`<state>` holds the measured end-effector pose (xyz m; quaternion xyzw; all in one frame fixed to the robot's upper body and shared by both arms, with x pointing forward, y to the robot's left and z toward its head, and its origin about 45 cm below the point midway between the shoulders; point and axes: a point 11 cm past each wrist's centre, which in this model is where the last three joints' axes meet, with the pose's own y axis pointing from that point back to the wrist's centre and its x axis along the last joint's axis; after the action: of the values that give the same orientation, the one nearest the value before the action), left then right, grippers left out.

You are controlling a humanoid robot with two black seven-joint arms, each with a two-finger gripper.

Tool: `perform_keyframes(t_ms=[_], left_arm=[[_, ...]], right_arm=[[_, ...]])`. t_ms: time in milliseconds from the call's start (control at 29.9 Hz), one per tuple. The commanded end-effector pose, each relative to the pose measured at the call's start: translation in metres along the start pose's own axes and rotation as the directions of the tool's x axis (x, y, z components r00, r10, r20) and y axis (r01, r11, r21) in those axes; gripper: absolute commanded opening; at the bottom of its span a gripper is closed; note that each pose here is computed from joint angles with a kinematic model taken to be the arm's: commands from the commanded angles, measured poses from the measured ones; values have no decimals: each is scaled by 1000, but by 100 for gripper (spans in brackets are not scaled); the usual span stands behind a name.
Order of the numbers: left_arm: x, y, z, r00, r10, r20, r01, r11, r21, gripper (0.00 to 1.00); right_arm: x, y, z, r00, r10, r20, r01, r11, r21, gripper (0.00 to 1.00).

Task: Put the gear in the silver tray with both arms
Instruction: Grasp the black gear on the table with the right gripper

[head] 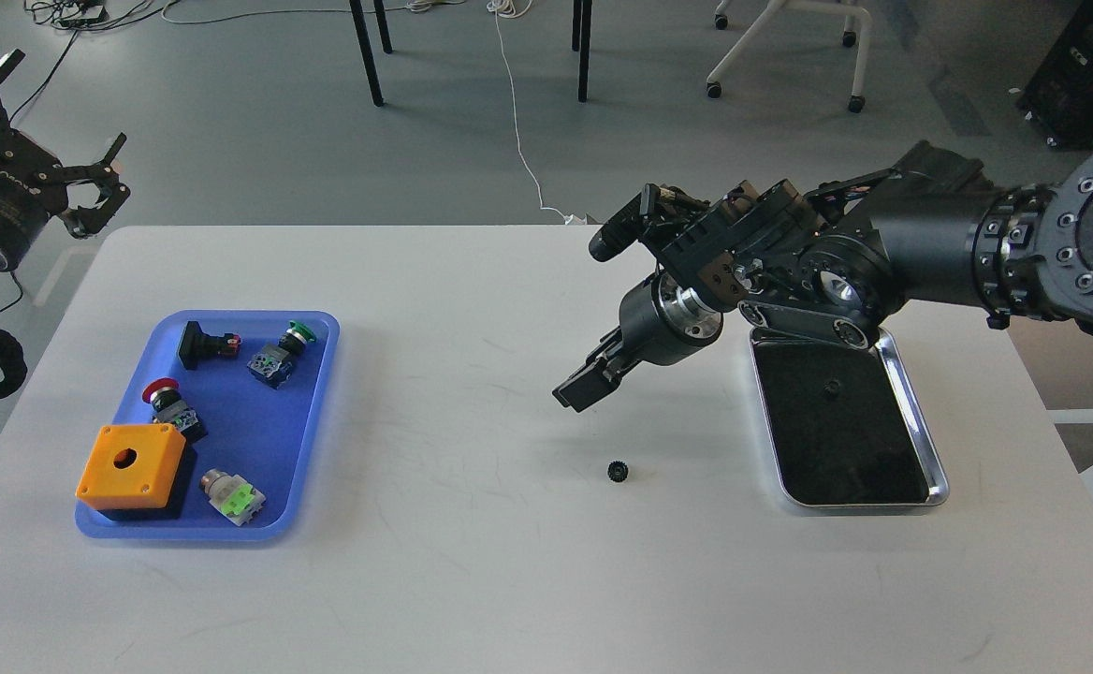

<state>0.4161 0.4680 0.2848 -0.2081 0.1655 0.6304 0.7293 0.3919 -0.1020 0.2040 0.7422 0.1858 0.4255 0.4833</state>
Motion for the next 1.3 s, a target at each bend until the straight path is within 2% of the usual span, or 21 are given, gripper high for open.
perform_keyframes(t_ms=[0, 267, 468, 869, 1270], left_arm=[[3, 1, 0, 1000, 9, 2, -9, 1000, -1, 98], [3, 2, -7, 1000, 10, -7, -10, 1000, 10, 98], [6, 4, -5, 1000, 17, -2, -17, 1000, 9, 98], [7, 5, -2, 1000, 19, 3, -19, 1000, 4, 98], [10, 8, 6, 999, 27, 16, -27, 1000, -4, 98]], right_arm=[[-17, -13, -13, 1000, 21, -15, -20, 998, 53, 85], [-42, -28, -28, 1000, 7, -14, -6, 994, 113, 83], [-68, -36, -19, 999, -27, -38, 30, 995, 93, 79], [-69, -35, -16, 998, -28, -60, 33, 996, 85, 64], [-74, -35, -13, 997, -45, -66, 50, 996, 74, 60]])
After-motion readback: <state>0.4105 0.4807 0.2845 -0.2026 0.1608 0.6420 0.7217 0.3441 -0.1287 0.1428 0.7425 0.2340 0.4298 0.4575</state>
